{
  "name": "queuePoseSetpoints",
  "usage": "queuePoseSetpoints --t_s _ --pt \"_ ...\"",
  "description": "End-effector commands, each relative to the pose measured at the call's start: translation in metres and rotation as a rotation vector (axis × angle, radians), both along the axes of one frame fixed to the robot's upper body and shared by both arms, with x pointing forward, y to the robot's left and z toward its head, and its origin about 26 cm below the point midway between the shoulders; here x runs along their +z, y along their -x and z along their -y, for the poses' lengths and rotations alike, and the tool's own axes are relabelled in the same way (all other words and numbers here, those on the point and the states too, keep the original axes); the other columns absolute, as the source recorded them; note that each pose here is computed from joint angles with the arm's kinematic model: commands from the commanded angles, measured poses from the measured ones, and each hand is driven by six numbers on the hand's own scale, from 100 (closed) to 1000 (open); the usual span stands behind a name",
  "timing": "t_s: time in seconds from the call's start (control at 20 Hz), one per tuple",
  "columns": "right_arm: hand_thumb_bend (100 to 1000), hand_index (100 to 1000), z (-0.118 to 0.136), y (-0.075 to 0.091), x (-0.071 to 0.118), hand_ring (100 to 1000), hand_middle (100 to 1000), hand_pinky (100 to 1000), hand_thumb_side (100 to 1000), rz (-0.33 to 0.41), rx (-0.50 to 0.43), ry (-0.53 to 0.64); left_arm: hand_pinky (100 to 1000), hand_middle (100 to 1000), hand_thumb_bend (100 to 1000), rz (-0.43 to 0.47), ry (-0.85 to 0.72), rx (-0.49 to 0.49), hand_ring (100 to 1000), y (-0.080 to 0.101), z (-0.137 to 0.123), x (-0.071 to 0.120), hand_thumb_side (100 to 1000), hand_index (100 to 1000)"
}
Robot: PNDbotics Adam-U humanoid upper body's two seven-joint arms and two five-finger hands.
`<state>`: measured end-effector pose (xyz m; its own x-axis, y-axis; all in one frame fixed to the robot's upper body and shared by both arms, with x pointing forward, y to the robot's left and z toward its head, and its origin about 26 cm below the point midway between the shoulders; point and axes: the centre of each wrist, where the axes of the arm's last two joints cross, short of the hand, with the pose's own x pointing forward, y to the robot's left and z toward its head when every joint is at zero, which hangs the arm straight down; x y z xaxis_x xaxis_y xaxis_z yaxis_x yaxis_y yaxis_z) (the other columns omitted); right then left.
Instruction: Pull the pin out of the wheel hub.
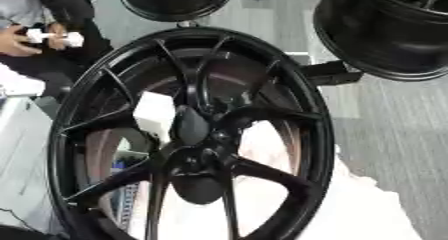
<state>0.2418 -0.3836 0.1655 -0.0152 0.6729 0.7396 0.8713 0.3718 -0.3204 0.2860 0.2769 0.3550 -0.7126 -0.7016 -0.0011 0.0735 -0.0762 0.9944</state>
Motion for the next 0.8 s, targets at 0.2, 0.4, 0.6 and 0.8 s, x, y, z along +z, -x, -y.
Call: queuePoseSetpoints --t_s 0.2,0.4,0.6,0.8 --pt "100 652 0.0 -0.001 0.008 681 599 635 470 0.014 -0.025 0.006 776 683 491 -0.043 -0.053 0.036 695 0.001 0.016 -0.001 362 837" --pt "100 652 -0.002 -0.002 0.007 680 599 634 470 0.016 -0.017 -0.002 777 688 499 -0.077 -0.073 0.048 700 -0.001 0.027 -0.004 376 836" --pt "100 651 -0.003 -0.003 0.006 680 599 633 470 0.019 -0.012 -0.015 785 709 516 -0.102 -0.085 0.057 714 -0.002 0.037 -0.006 376 844" --pt "100 651 -0.005 -0.004 0.005 680 600 632 470 0.023 -0.008 -0.03 796 729 523 -0.098 -0.077 0.08 727 -0.003 0.047 -0.007 356 848"
